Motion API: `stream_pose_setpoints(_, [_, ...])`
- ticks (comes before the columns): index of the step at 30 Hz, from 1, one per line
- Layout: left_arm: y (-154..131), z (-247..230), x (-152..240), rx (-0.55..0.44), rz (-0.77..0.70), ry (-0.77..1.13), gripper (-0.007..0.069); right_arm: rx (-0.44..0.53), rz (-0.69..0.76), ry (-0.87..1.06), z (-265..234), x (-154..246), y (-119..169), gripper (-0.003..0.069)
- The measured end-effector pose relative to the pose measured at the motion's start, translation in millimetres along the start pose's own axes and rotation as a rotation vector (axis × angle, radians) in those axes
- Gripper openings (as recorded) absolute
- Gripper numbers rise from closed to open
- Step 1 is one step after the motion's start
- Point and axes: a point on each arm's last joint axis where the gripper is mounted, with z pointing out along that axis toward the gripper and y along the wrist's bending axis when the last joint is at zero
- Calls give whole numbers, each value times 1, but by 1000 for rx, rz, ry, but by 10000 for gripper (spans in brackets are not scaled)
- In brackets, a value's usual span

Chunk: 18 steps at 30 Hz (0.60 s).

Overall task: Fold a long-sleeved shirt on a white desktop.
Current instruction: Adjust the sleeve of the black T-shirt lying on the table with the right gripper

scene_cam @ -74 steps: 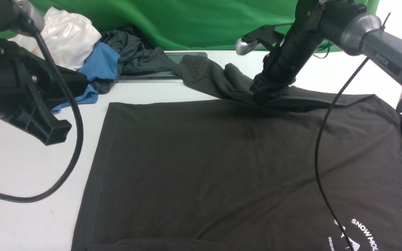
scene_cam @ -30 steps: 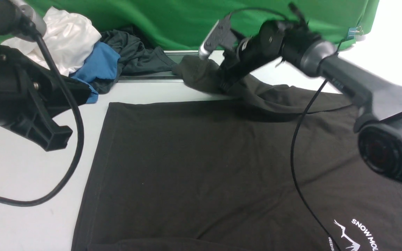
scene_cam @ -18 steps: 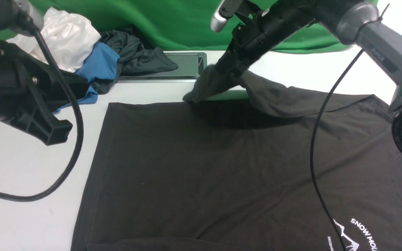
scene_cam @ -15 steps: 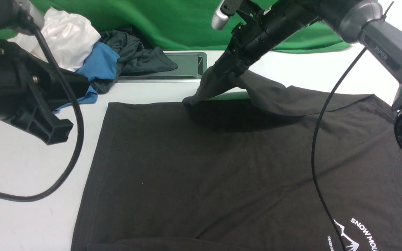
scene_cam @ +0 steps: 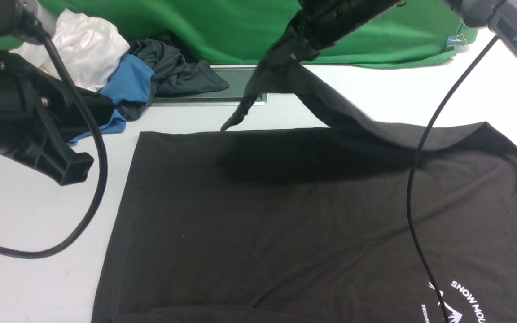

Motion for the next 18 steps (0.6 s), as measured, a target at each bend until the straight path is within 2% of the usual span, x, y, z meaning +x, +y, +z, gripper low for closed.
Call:
stream_pose_setpoints(4, [0, 0, 0, -3, 0, -3, 20, 79, 101, 208, 25, 32, -6, 268])
stream_pose_setpoints(8, [0, 0, 0, 3, 0, 3, 20, 88, 143, 365, 40, 60, 3, 446])
stream_pose_setpoints(10, [-1, 0, 1, 12, 0, 11, 20, 86, 144, 378, 35, 60, 10, 470])
stream_pose_setpoints(14, [-2, 0, 2, 19, 0, 18, 20, 106, 96, 272, 14, 30, 40, 477])
stream_pose_setpoints(15, [-2, 0, 2, 19, 0, 18, 20, 104, 93, 270, 13, 28, 43, 477])
stream_pose_setpoints(18, [-2, 0, 2, 23, -2, 18, 20, 118, 24, 201, 35, 10, 72, 475])
